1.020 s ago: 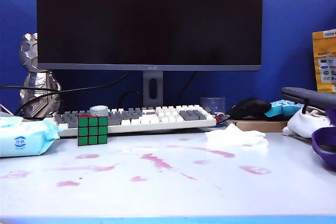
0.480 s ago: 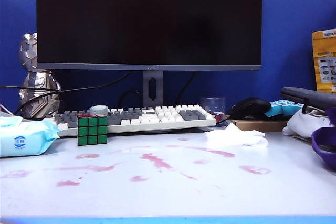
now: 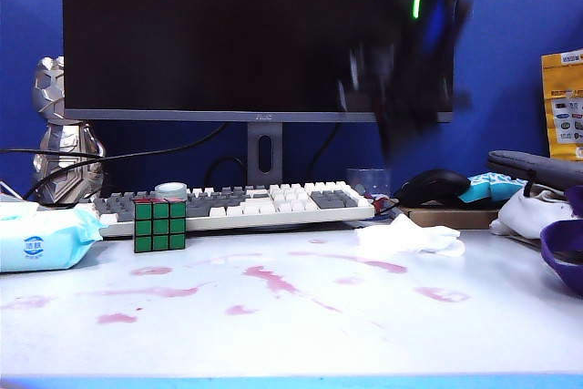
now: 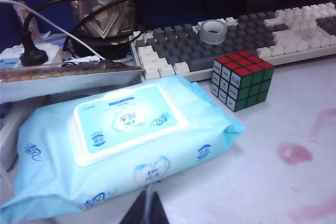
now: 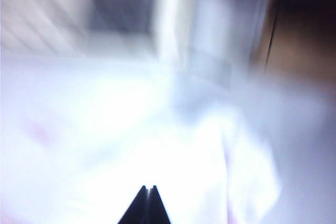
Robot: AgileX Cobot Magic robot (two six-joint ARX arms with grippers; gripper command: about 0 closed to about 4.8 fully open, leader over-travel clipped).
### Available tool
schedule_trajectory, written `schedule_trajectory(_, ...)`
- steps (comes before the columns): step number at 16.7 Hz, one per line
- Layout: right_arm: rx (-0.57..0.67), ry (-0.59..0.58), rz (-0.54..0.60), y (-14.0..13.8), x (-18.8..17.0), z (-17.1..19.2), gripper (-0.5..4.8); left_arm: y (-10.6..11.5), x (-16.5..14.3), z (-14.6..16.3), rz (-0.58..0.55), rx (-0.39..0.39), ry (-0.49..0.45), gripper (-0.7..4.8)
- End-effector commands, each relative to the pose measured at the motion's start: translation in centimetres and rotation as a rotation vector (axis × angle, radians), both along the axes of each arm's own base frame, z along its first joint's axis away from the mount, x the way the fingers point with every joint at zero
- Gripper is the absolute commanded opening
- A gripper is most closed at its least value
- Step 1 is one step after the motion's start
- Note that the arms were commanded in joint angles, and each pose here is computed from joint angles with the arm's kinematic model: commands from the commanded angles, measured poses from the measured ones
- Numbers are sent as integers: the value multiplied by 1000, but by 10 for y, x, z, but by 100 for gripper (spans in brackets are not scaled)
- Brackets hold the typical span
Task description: Use the wet wipes on the table to wipe the cherry juice off the table, then put the wipes back on the table.
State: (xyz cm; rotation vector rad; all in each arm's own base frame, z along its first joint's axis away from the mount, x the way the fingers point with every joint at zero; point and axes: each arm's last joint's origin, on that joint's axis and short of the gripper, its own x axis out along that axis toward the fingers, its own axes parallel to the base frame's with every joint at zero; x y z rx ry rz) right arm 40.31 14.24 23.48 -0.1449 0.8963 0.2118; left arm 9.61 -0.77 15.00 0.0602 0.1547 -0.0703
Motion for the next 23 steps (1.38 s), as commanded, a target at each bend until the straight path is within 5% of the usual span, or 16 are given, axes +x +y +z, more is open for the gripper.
schedule_trajectory(1,-26,72,-47,-8,12,-31,184,0,0,-1,5,1,11,23)
schedule_trajectory(2,-30,85,-57,-12,15,-37,294,0,0,-1,5,1,11,23)
schedule_trajectory(7,-10,17,-80,-18,30,-50,294,0,0,-1,5,1,10,23)
schedule_trajectory(12,-32,84,-82,-17,35,-80,294,0,0,-1,5,1,10,23)
schedule_trajectory(13,-40,104,-92,-17,36,-88,282,0,0,-1,5,1,10,23)
schedule_trajectory(14,-47,126,-94,-17,35,-94,200,0,0,-1,5,1,10,23)
schedule_trajectory(15,-56,151,-92,-17,33,-95,63,0,0,-1,5,1,10,23)
schedule_trajectory(16,-59,165,-81,-16,31,-95,-2,0,0,-1,4,1,10,23)
schedule_trajectory(20,87,181,70,11,32,-80,-1,0,0,-1,5,1,10,23)
schedule_trajectory(23,73,138,214,50,24,-69,-1,0,0,-1,5,1,10,23)
